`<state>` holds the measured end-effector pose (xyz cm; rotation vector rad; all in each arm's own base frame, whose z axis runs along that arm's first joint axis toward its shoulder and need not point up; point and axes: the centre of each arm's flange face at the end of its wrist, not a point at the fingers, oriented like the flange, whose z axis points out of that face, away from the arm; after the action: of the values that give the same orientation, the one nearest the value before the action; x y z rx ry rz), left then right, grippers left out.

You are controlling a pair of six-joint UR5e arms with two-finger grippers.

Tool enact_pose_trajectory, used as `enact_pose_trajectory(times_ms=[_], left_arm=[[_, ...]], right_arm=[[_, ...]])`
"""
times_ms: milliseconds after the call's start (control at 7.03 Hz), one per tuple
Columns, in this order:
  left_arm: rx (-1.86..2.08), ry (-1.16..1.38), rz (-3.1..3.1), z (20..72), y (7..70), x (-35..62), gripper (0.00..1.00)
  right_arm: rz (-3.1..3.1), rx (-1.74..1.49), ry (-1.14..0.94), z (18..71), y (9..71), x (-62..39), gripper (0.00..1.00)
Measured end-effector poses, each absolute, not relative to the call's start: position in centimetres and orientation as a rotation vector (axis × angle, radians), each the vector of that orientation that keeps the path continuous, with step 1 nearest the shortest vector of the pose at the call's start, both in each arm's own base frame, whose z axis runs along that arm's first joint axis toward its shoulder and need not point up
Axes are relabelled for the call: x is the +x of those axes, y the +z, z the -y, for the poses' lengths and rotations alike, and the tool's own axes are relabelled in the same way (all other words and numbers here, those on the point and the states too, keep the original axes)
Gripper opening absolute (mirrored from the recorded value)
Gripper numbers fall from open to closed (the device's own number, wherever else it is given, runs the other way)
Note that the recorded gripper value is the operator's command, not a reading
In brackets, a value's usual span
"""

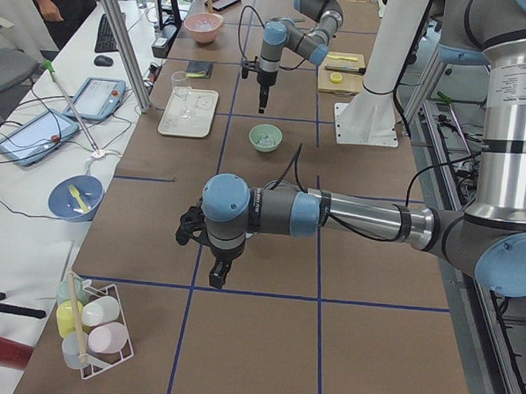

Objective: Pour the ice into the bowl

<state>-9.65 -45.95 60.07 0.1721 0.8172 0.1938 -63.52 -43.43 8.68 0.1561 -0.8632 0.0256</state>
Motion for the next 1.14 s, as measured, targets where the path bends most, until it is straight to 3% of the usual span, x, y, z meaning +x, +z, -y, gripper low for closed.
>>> enact_pose_trajectory(times_ms=[285,427,569,712,1139], left_arm=[[0.173,0.194,-0.819,46.0,60.1,-9.6,1.00],[0.173,0.195,-0.819,46.0,60.1,-9.6,1.00],[0.174,0.195,-0.819,46.0,60.1,-9.6,1.00],[0.174,0.196,-0.819,46.0,60.0,-9.6,1.00],[0.175,0.196,-0.819,46.0,60.0,-9.6,1.00]], right_arm=[[0.836,0.180,0.030,42.8,10.3,-67.2,0.75],[0.834,0.187,0.029,42.8,11.1,-68.3,0.48],[0.831,0.187,0.026,42.7,11.6,-68.8,0.05],[0.831,0.185,0.019,42.7,11.8,-69.0,0.00],[0.846,0.178,-0.006,42.4,11.5,-69.0,0.00]])
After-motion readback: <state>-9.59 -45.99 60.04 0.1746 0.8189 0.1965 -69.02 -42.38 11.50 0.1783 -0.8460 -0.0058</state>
